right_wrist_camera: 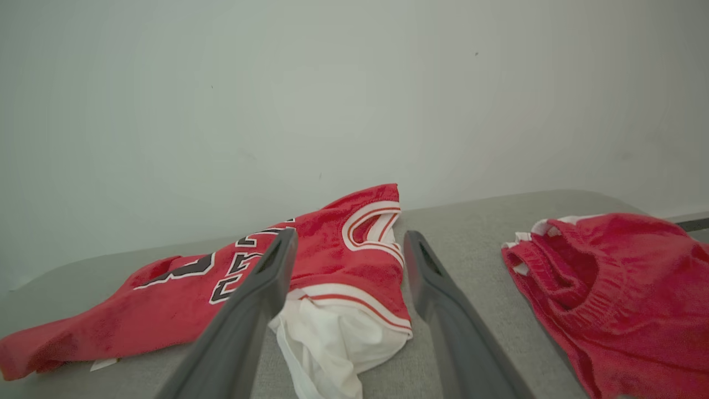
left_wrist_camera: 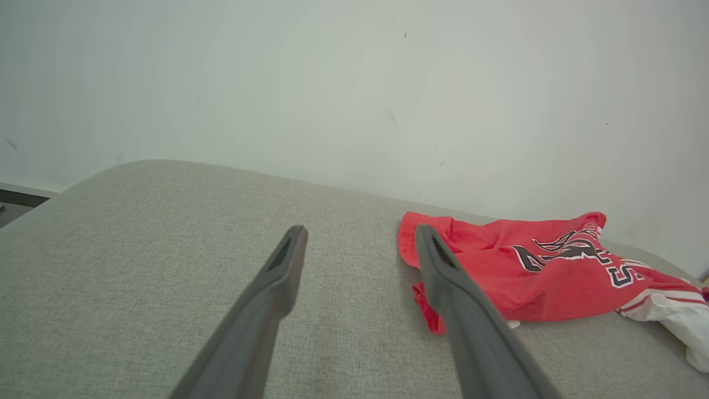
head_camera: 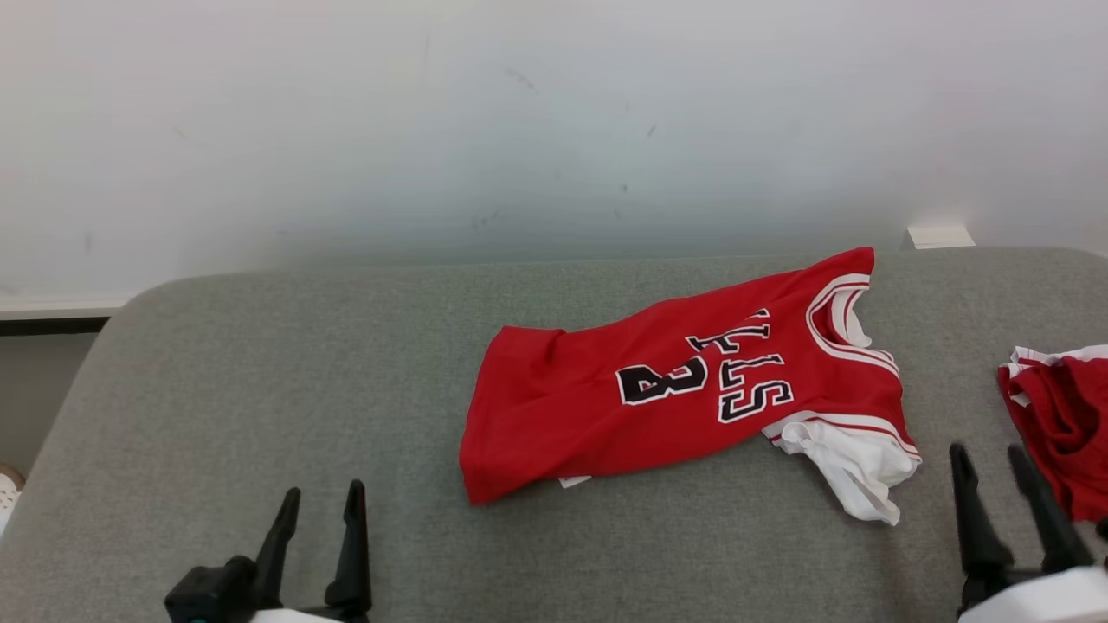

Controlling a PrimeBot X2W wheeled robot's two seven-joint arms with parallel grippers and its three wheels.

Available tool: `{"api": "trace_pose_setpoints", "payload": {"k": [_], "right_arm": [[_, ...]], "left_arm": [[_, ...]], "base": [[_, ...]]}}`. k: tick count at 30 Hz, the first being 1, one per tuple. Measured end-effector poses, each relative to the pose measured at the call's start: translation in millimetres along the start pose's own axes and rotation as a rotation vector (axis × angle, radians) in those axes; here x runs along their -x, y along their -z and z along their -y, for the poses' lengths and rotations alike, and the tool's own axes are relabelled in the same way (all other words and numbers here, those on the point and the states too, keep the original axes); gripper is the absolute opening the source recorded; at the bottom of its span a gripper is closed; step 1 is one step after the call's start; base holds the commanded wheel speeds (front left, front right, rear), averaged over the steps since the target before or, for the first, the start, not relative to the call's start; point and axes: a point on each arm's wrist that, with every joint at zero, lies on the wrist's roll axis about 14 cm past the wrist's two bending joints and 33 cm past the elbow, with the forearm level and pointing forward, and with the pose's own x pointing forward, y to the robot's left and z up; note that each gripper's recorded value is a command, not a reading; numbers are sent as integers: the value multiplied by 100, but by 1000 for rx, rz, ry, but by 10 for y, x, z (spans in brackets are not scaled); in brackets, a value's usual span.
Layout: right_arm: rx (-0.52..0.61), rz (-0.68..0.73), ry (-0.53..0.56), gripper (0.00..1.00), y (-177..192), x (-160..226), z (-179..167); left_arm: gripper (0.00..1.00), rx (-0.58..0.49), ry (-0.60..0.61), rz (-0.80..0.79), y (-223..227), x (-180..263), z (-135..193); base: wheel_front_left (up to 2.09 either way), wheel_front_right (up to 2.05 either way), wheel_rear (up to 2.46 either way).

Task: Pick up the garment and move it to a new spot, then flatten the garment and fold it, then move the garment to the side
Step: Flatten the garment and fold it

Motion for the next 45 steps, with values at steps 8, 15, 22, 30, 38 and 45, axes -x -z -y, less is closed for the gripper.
{"api": "trace_pose_setpoints", "payload": {"k": [8,15,22,30,38,45], "right_arm": [[-6,-84,45,100,349,232,-19],[22,-272,49,100,738,208,-36],[96,-438,43,100,1026,20,-19],[115,-500,30,100,1182,-177,-102],[125,-510,23,0,1235,-231,-149],[195,-402,15,0,959,-214,-36]], "left_arm": [[100,5,19,-15,50,-6,51],[100,-2,18,-19,57,13,25],[100,-11,-21,-21,60,59,-111],[100,-15,-61,-29,78,112,-253],[100,-18,-69,-22,55,95,-288],[100,-14,-46,-28,80,74,-196]], "base": [[0,0,0],[0,0,0],[0,0,0],[0,0,0],[0,0,0],[0,0,0]]}}
